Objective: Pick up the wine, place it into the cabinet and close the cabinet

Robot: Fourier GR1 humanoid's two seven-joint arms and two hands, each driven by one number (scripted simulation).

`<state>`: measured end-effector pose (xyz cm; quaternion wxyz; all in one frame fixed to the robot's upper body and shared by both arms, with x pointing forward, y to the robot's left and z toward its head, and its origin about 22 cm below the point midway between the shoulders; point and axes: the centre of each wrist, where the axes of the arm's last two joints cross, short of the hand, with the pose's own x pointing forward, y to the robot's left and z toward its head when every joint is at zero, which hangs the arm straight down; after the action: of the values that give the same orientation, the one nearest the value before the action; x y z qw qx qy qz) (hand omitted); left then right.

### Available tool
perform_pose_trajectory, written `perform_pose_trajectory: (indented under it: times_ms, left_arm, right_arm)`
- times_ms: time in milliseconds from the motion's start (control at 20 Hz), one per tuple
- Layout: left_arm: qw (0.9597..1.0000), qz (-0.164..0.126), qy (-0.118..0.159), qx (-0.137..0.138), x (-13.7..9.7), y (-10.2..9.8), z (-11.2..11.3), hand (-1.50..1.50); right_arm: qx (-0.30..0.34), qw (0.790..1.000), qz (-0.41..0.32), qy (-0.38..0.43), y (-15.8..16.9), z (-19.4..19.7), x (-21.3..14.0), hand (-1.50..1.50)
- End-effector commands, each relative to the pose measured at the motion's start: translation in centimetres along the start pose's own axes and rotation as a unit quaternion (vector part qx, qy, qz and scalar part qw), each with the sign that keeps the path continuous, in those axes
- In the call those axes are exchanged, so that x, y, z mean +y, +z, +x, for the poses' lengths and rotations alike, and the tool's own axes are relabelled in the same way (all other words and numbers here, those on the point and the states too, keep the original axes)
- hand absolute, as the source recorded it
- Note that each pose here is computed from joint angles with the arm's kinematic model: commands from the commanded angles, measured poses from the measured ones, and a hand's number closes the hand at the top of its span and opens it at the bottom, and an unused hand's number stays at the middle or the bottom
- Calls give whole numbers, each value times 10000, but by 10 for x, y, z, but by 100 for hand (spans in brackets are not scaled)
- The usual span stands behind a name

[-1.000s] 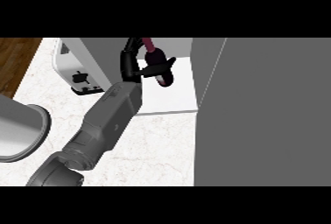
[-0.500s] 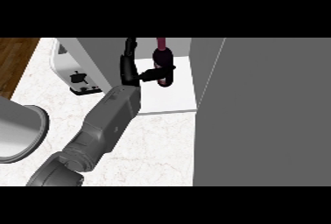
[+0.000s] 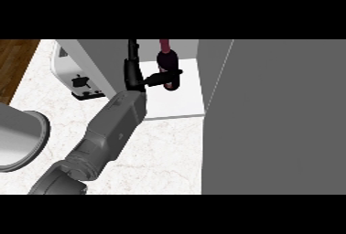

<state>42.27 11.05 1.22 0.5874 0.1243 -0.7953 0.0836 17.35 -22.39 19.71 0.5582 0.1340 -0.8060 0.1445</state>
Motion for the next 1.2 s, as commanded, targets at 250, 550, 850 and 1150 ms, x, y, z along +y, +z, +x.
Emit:
perform_pose_trajectory:
  times_ms: [250, 550, 850, 1150]
  left_arm:
    - [9999, -54, 115, -35, 8, 8, -12, -150]
    - [9986, -398, 333, 46, 16, 17, -24, -150]
    - [9982, -406, 431, 61, 18, 20, -26, -150]
    - [9948, -351, 952, 82, 21, 23, -29, -150]
  right_arm:
    - [-236, 9996, 64, -115, 15, 13, 10, -150]
    - [-49, 9999, 72, -94, 4, 0, 10, -150]
    - [-166, 9996, 128, -212, 10, 11, 19, -150]
    - [-124, 9997, 184, -105, 12, 11, 1, -150]
